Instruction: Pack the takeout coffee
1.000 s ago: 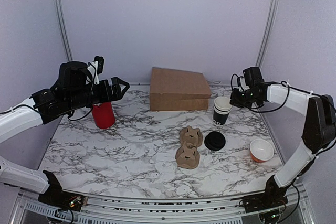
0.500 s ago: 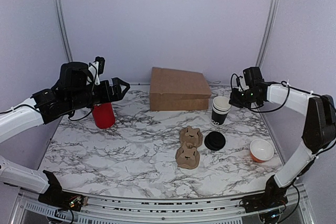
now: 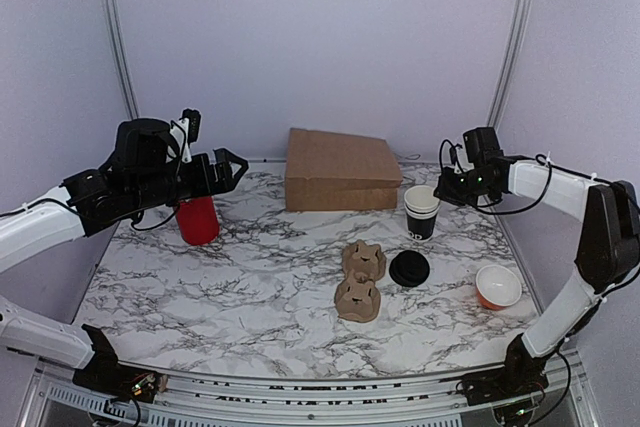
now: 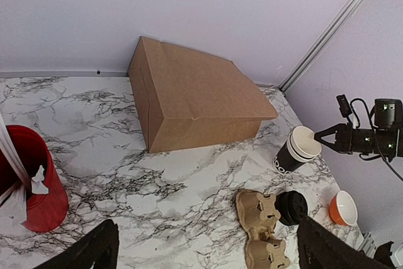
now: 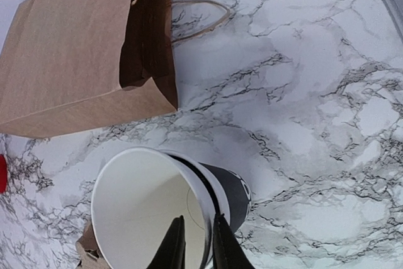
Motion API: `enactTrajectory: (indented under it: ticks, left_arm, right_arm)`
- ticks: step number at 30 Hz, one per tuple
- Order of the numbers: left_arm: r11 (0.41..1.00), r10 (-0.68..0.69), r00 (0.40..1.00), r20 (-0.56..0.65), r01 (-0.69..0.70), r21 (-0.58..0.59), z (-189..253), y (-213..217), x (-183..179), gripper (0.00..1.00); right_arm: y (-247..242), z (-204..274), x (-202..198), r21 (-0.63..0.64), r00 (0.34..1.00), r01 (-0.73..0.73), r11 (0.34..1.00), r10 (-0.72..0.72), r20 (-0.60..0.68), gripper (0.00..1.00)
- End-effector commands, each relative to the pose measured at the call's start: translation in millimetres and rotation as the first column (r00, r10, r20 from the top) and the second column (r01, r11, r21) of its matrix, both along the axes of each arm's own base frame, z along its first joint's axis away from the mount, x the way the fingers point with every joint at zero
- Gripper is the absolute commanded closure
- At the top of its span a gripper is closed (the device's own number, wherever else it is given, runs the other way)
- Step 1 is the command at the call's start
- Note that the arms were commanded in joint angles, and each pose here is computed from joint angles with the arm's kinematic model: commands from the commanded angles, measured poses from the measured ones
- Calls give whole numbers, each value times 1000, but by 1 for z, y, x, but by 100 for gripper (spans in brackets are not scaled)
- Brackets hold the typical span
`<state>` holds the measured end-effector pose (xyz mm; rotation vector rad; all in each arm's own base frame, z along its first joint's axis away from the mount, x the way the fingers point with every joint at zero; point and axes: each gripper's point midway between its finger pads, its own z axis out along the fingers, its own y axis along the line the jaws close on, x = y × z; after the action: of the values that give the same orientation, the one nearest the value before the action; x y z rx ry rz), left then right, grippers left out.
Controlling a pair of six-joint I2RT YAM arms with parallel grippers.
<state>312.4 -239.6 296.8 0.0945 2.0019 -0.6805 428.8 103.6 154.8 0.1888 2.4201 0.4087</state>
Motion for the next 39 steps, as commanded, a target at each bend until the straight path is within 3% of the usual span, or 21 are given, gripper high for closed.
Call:
enactTrajectory:
  ticks: [1,7,15,21,35,39]
  left_arm:
    - [1000,-2,1000,9,3,-20,2,-3,5,1]
    - [1000,-4,1000,0,4,-18,-1,-6,7,1]
    - [1000,-8,1000,-2,8,-17,-2,-8,7,1]
    - [1000,-6,1000,-4,6,-20,-2,-6,7,1]
    - [1000,-19,1000,-21,18,-20,-9,-9,5,1]
    - [1000,-26,999,-30,26,-18,-12,-11,5,1]
  right_arm:
    - [4,12,6,7,999,-9,1000,9,38,82]
    - [-2,9,3,-30,1000,1,1000,0,25,81]
    - [-6,-7,-3,-63,1000,-7,998,6,-24,87]
    - [-8,-1,-2,0,1000,-7,1000,7,-18,100]
    - [10,37,6,173,995,-58,983,42,95,100]
    - [5,29,9,140,998,-38,989,31,55,100]
